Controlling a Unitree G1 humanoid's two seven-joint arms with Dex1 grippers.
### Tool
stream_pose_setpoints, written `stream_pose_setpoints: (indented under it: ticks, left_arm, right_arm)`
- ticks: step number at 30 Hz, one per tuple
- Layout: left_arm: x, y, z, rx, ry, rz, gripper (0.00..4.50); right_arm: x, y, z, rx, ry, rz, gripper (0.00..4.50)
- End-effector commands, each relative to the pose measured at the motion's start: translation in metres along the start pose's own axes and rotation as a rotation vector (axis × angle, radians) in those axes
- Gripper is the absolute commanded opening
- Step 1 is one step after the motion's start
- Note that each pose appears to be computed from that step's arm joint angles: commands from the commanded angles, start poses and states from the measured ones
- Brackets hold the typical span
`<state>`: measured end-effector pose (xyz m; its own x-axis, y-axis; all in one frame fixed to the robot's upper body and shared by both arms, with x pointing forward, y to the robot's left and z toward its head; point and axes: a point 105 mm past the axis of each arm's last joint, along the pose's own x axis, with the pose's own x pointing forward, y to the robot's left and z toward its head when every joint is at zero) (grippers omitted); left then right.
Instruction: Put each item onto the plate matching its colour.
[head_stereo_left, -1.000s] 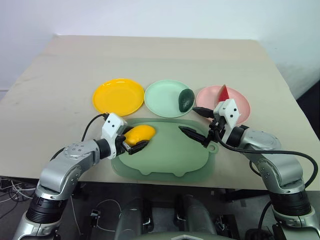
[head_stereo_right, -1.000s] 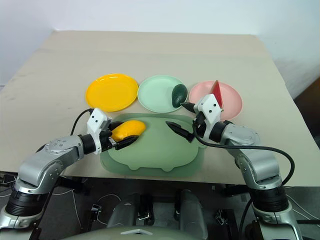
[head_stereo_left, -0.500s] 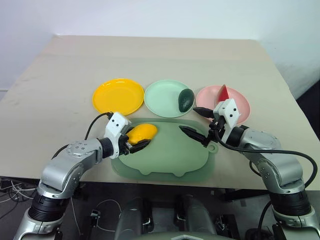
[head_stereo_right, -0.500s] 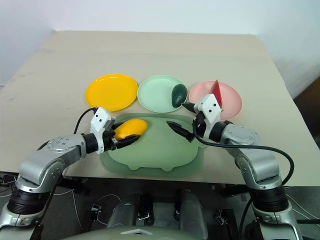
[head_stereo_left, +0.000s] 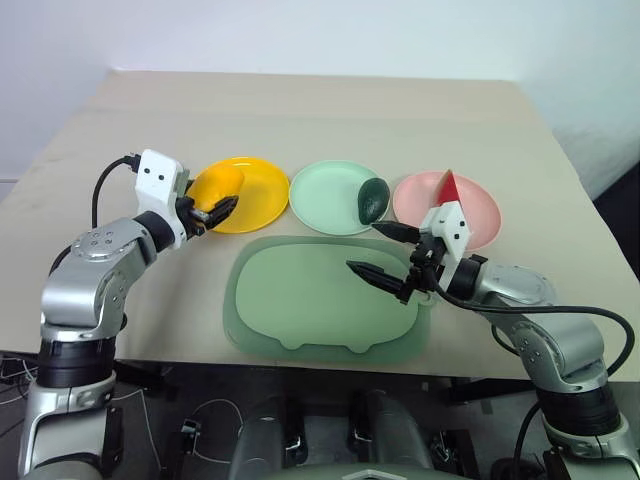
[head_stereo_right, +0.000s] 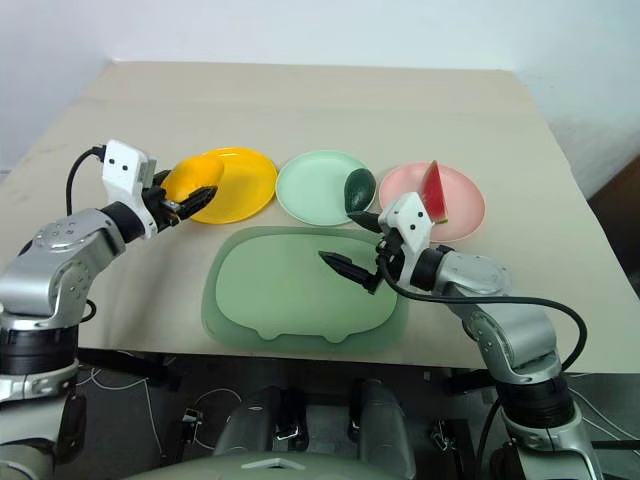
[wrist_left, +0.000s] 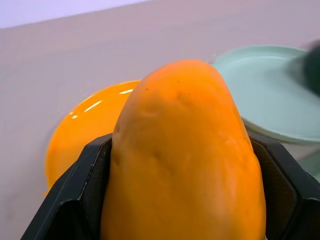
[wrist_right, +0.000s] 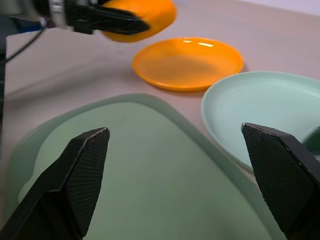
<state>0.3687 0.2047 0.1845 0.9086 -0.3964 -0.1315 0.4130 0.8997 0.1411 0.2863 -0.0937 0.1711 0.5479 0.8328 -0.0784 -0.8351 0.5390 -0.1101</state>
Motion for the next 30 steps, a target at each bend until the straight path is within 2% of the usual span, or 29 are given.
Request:
stream_pose_setpoints:
  ticks: [1, 12, 17, 19, 21, 25, 28, 30]
  left_arm:
    - [0.016, -0.003, -0.001, 0.023, -0.012, -0.013, 3.30]
    - [0.059, 0.014, 0.002, 0.029, -0.010, 0.056, 3.30]
    - [0.066, 0.022, -0.010, -0.011, 0.019, 0.081, 3.30]
    - [0.067, 0.024, -0.012, -0.027, 0.016, 0.093, 4.02]
    - [0.069, 0.021, -0.013, -0.040, 0.014, 0.079, 4.47]
    - [0.069, 0.018, -0.013, -0.045, 0.000, 0.070, 4.47]
    - [0.066, 0.019, -0.005, -0.035, -0.029, 0.071, 4.47]
    - [0.059, 0.019, 0.009, -0.006, -0.073, 0.065, 4.47]
  right_arm:
    - [0.001, -0.001, 0.009, -0.043, -0.034, -0.003, 4.50]
    - [0.001, -0.004, -0.002, -0.051, -0.019, -0.014, 4.50]
    - [0.001, -0.007, -0.002, -0.056, -0.020, -0.027, 4.50]
    - [0.001, -0.007, -0.001, -0.059, -0.020, -0.027, 4.50]
    - [0.001, -0.007, 0.000, -0.062, -0.020, -0.028, 4.50]
    - [0.002, -0.007, 0.004, -0.069, -0.022, -0.029, 4.50]
    - [0.003, -0.007, 0.006, -0.070, -0.025, -0.029, 4.50]
    - [0.002, -0.007, 0.008, -0.071, -0.031, -0.026, 4.50]
